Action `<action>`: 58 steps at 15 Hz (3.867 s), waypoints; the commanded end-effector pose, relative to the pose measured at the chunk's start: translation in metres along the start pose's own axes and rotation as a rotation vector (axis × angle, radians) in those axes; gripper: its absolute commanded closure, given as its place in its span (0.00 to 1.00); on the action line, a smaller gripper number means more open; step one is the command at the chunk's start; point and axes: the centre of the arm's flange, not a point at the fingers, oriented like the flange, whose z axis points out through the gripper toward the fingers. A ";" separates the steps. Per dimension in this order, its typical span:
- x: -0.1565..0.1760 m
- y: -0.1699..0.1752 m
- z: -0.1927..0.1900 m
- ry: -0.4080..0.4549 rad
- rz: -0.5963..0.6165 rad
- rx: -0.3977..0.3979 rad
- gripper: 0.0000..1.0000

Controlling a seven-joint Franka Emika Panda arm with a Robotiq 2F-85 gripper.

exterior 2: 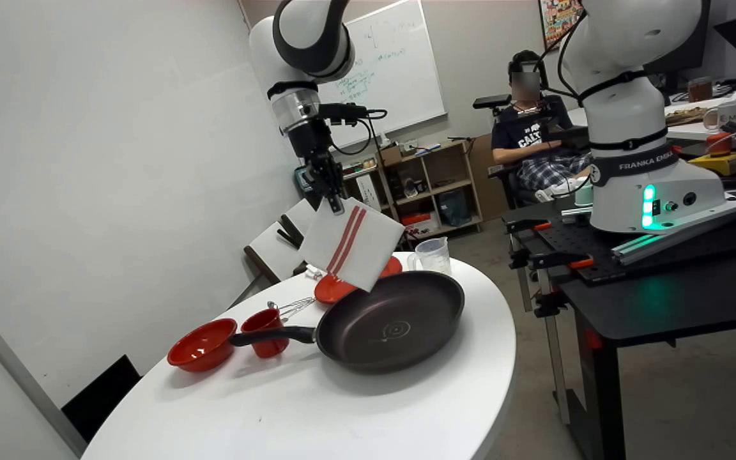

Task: Use the white and red towel to wipe the black pan

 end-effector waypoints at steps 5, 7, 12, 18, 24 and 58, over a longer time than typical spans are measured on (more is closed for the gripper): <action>-0.022 0.007 0.047 0.000 -0.001 0.022 0.97; -0.025 0.005 0.057 -0.011 0.004 0.026 0.97; -0.022 0.002 0.088 -0.001 0.005 0.004 0.97; -0.014 -0.002 0.131 -0.028 0.006 -0.009 0.97; -0.009 0.004 0.167 -0.046 0.017 -0.049 0.97; -0.004 -0.041 0.246 0.045 -0.178 -0.281 0.97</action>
